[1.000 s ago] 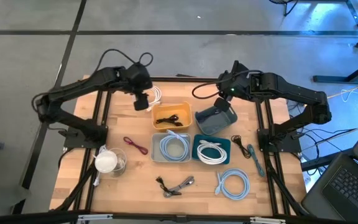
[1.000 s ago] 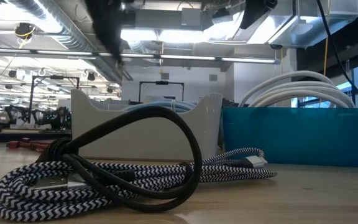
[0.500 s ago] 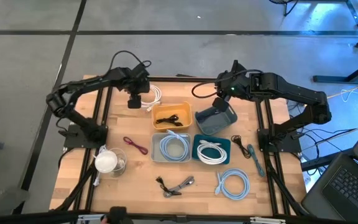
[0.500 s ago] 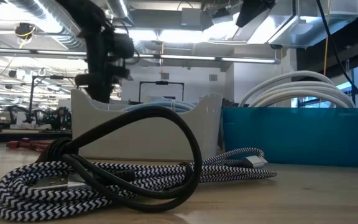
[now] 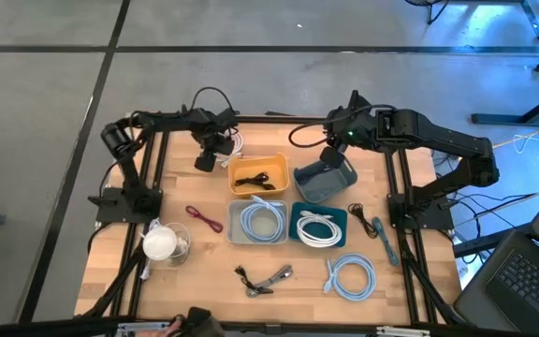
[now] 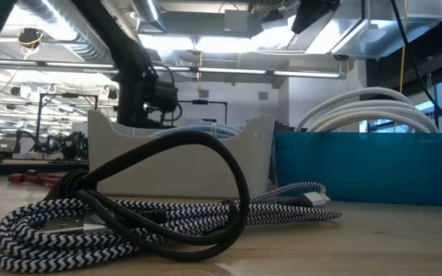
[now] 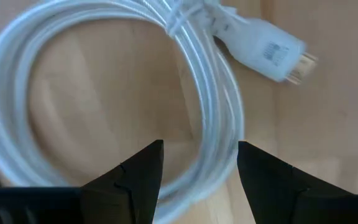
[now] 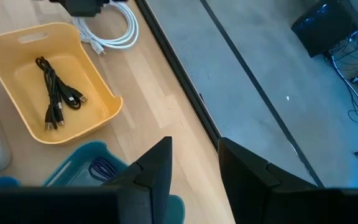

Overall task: Pick & Place USB Port
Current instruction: Put the white USB cable into the blue bin

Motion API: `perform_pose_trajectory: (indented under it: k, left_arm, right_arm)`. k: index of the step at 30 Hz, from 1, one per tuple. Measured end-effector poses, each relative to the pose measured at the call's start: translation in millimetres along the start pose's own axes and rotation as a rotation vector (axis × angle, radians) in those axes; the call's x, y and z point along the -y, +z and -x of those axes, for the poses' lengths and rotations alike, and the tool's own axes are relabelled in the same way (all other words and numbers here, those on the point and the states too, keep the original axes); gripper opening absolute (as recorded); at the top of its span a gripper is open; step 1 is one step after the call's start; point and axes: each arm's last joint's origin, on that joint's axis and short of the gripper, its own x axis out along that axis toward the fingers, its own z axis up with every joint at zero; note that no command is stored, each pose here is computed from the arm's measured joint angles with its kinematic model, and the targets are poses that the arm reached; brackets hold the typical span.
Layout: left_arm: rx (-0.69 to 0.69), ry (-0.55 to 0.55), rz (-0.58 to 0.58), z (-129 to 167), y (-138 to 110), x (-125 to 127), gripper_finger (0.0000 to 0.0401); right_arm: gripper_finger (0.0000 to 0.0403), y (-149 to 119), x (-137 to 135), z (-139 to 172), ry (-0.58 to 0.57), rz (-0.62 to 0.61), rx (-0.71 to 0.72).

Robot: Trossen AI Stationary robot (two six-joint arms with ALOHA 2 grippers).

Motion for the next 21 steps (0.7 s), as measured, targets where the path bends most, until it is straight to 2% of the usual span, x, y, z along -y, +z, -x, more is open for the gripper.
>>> perform_pose_trajectory:
  k: [4,6,8,12,13,18,21]
  left_arm:
    - [-0.014,-0.019,0.026,-11.8,3.1,-2.0,0.0195]
    - [-0.023,-0.030,0.052,-14.1,2.9,-1.6,0.0183]
    - [-0.032,-0.038,0.061,-13.4,2.5,-0.1,0.0150]
    - [-0.052,-0.044,0.087,-6.4,-1.5,3.4,0.0036]
    - [-0.068,-0.057,0.103,-3.0,-4.6,6.2,0.0028]
    - [-0.132,0.021,0.183,25.6,-16.4,12.6,0.0028]
    - [-0.082,0.092,0.223,54.2,-23.7,19.0,0.0028]
  right_arm:
    - [0.0133,-0.8,0.1,0.0,0.000,0.003,-0.008]
    - [0.0133,-1.6,0.0,0.0,-0.001,0.005,-0.014]
    - [0.0133,-1.7,0.0,0.1,-0.001,0.006,-0.016]
    - [0.0133,-1.9,0.1,0.1,-0.001,0.006,-0.018]
    - [0.0133,-1.9,0.1,0.0,-0.001,0.006,-0.018]
    - [0.0133,-1.9,0.1,0.1,-0.001,0.006,-0.018]
    - [0.0133,-1.9,0.1,0.0,-0.001,0.006,-0.018]
